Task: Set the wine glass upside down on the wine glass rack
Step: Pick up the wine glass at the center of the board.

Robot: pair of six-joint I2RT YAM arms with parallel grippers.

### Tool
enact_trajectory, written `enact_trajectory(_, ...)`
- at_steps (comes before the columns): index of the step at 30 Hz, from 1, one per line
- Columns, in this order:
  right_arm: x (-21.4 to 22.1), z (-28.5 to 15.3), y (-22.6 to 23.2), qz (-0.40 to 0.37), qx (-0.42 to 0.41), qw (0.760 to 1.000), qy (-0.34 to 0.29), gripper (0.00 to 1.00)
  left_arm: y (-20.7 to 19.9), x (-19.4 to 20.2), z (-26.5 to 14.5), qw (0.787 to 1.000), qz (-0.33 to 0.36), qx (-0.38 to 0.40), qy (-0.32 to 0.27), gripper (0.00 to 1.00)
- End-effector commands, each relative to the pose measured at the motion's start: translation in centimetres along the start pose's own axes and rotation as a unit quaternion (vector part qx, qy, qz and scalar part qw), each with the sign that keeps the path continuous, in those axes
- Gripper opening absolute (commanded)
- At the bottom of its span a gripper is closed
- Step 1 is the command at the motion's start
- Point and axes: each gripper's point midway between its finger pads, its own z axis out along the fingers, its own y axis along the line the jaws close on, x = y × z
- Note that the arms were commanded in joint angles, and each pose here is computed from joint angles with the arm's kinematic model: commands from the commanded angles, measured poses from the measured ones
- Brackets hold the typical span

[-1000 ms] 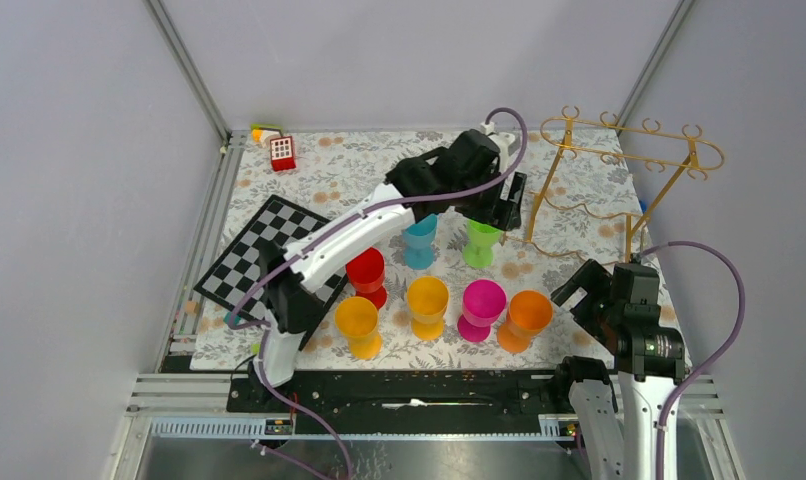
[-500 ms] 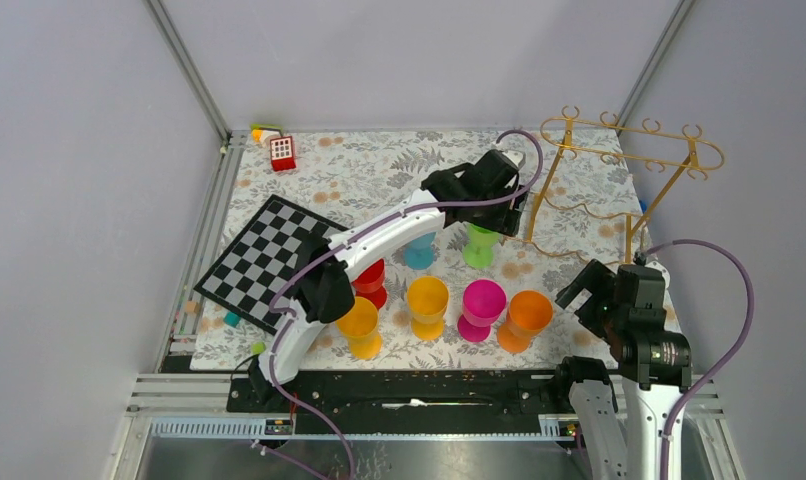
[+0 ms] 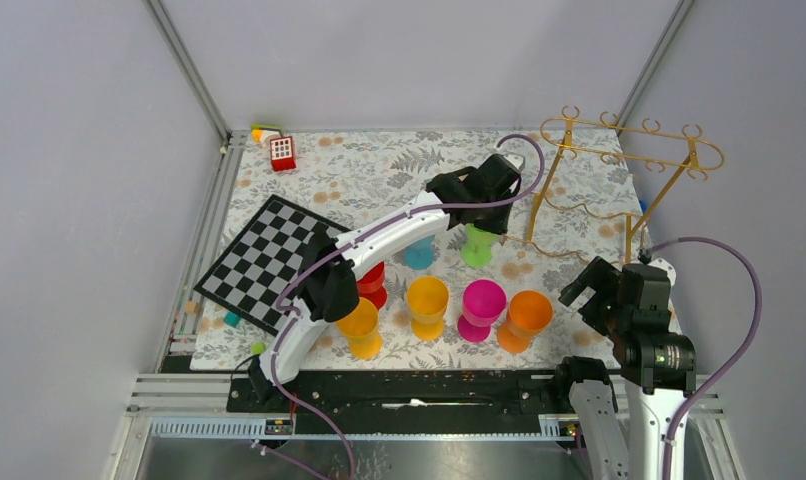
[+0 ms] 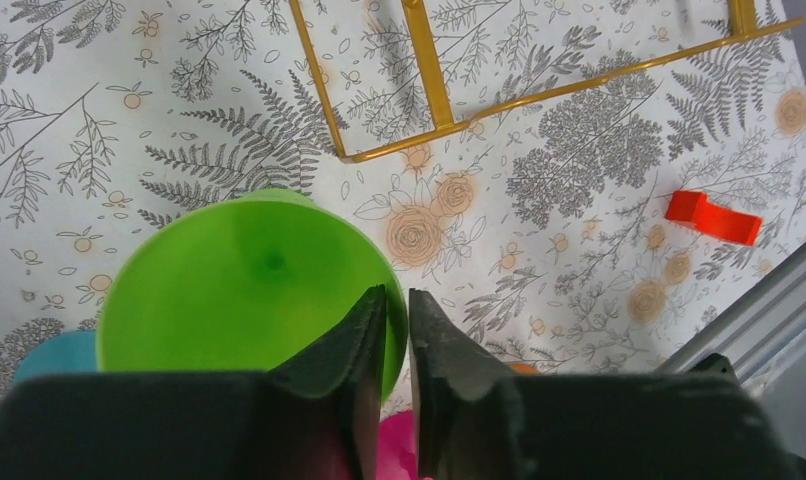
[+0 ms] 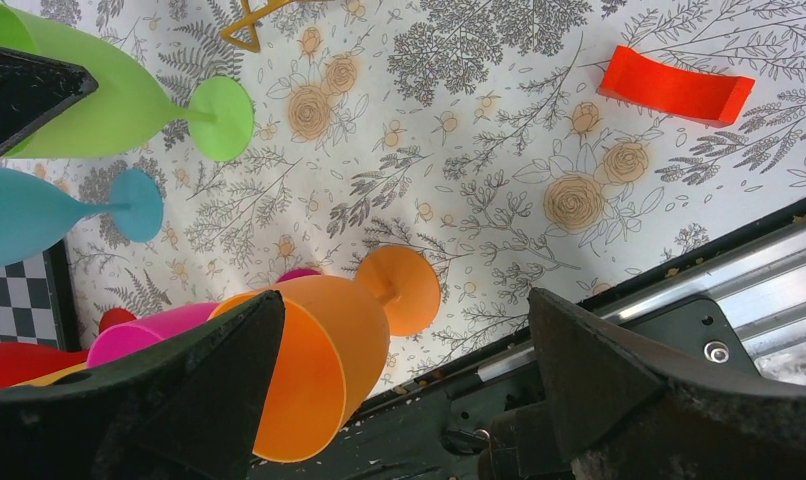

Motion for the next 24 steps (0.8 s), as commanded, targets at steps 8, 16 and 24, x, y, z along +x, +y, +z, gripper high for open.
enact_trajectory(8, -2.9, -1.3, 1.7, -0.007, -0.021, 0.999, -0.034, 0.98, -1.3, -5.4, -3.7, 0.996, 0.004, 0.012, -0.084, 0.0)
enact_trajectory(16, -4.3, -3.3, 3.6, 0.002, -0.069, 0.996, -0.06, 0.99, -1.2, -9.4, -10.7, 0.986, 0.007, 0.008, -0.166, 0.0)
enact_trajectory(24, -5.0, -6.0, 6.5, -0.016, -0.143, 0.988, -0.054, 0.99, 2.3, -13.1, -20.4, 0.964, -0.023, -0.015, -0.266, 0.0)
